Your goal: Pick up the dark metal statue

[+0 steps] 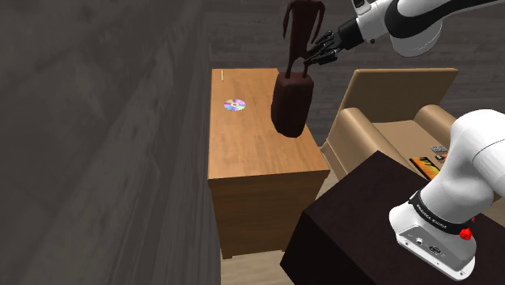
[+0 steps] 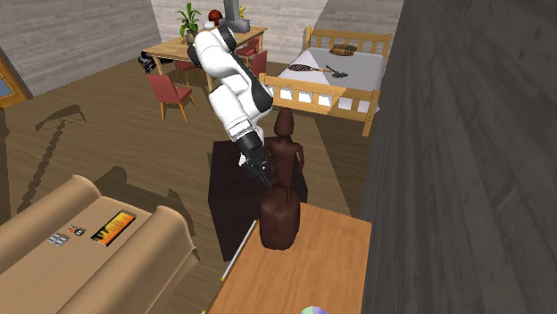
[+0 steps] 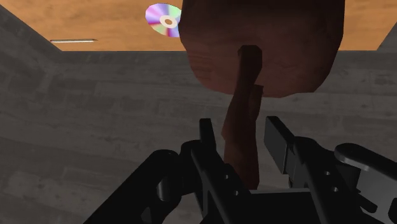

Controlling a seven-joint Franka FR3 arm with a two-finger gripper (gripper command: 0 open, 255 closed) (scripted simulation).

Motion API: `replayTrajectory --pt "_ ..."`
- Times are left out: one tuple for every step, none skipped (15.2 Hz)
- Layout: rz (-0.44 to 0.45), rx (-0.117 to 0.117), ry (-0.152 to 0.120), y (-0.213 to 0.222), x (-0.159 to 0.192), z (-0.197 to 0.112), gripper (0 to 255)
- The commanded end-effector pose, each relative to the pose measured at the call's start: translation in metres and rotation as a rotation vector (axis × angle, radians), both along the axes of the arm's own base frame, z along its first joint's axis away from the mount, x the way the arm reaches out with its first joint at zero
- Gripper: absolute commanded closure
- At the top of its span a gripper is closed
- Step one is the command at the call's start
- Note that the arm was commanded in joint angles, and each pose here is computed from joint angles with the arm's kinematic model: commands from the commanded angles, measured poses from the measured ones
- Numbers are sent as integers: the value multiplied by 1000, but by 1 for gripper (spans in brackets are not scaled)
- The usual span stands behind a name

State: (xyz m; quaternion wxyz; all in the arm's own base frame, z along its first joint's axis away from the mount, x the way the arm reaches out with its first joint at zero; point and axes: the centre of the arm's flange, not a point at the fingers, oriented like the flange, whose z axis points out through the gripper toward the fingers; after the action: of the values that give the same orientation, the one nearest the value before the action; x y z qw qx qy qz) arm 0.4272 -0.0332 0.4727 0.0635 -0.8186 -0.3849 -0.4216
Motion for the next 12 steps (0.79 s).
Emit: replayTrajectory --pt "0 0 0 0 0 -1 255" --pt "0 0 0 0 0 -1 255" --pt "0 0 0 0 0 -1 255" --pt "0 0 0 0 0 0 255" --pt "0 0 0 0 0 0 255" --pt "0 0 0 0 0 0 255" --pt "0 0 0 0 0 0 255" --pt "0 0 0 0 0 -1 255" --pt "0 0 0 0 0 5 255" --pt "0 0 0 0 0 10 255" --pt "0 0 0 0 0 15 255" --pt "0 0 0 0 0 20 255"
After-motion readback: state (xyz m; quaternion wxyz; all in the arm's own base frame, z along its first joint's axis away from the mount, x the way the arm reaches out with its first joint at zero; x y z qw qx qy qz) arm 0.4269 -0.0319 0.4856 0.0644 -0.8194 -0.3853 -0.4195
